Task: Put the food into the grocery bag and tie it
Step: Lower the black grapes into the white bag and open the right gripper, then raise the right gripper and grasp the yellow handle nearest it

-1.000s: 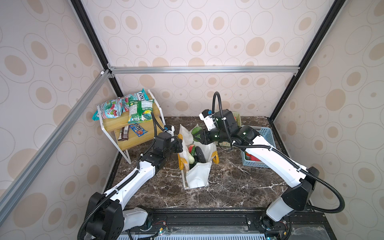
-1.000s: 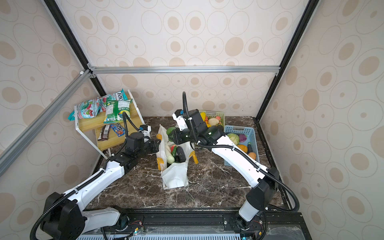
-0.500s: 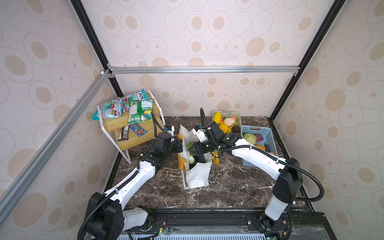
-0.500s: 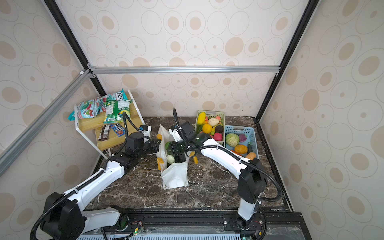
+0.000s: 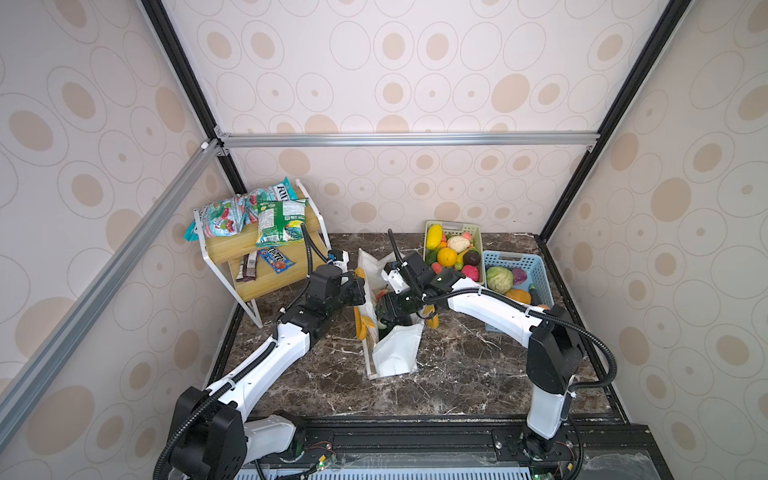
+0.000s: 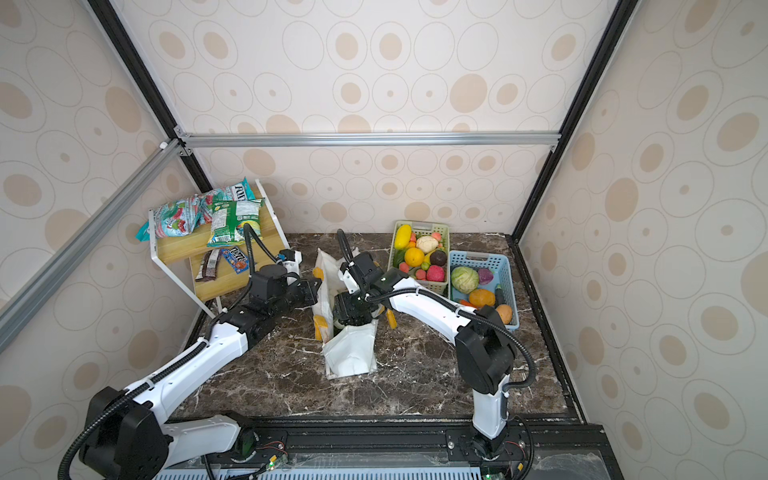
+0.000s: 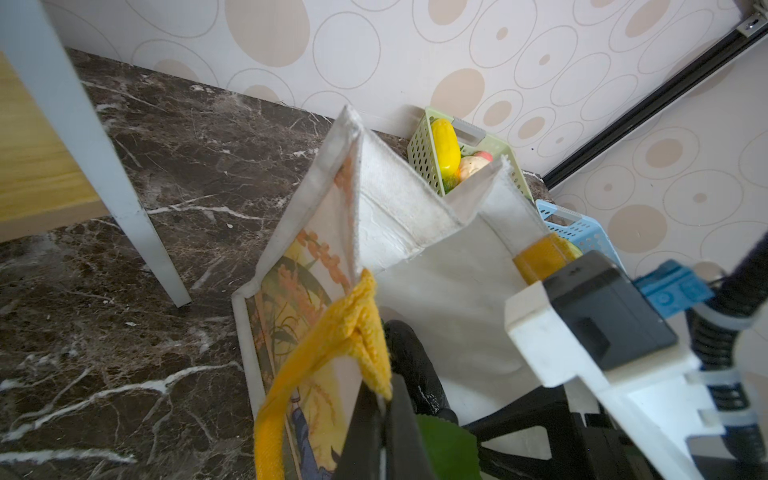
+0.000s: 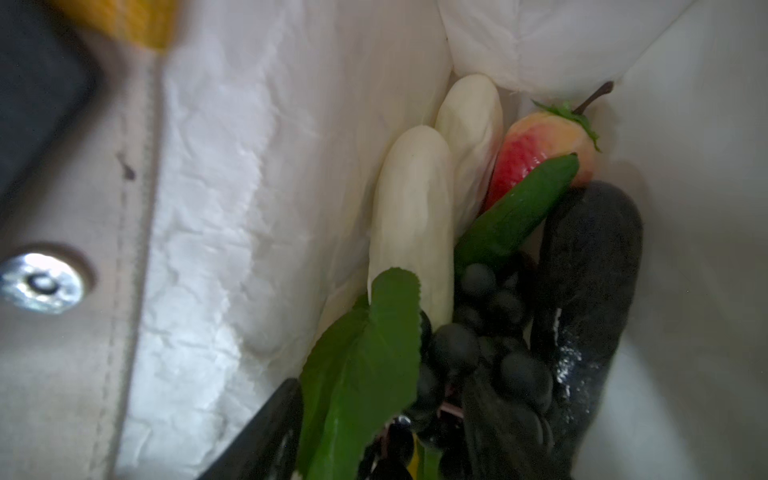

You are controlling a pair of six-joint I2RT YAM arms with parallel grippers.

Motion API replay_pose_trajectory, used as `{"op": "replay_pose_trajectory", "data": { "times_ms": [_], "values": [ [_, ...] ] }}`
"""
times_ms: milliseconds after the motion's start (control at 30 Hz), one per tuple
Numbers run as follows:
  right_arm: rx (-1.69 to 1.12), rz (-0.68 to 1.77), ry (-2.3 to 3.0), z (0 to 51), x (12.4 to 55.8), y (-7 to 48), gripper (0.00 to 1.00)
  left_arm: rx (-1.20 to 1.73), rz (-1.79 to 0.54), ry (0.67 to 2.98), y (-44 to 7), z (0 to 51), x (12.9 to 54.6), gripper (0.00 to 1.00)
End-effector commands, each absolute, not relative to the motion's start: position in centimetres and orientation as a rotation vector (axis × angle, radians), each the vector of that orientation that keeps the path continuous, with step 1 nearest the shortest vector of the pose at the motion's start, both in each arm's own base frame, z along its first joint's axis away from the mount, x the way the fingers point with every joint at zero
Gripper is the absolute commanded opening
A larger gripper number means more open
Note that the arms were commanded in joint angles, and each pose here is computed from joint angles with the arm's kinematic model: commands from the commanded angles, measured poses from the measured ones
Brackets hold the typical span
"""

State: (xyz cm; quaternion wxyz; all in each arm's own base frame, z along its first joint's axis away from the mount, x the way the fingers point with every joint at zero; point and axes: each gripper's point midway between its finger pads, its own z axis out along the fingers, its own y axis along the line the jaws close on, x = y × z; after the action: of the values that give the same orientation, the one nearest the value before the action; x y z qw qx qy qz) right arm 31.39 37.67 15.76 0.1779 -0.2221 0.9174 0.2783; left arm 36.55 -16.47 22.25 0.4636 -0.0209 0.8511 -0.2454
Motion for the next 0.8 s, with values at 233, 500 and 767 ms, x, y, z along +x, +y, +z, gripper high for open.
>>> {"op": "replay_pose_trajectory", "data": {
  "times_ms": [233, 500, 767],
  "values": [
    [-0.669, 0.792, 2.446, 22.5, 30.1, 35.9, 0.83, -0.049, -0.606, 2.064, -16.2, 23.4, 36.2, 0.00],
    [-0.574, 0.687, 2.356, 26.0, 30.6, 31.9, 0.86, -0.048, -0.610, 2.063, -16.2, 23.5, 35.9, 0.00],
    [-0.195, 0.617, 2.409, 23.0, 34.3, 22.3, 0.74, -0.042, -0.607, 2.069, -16.2, 23.4, 35.8, 0.00]
  ]
}}
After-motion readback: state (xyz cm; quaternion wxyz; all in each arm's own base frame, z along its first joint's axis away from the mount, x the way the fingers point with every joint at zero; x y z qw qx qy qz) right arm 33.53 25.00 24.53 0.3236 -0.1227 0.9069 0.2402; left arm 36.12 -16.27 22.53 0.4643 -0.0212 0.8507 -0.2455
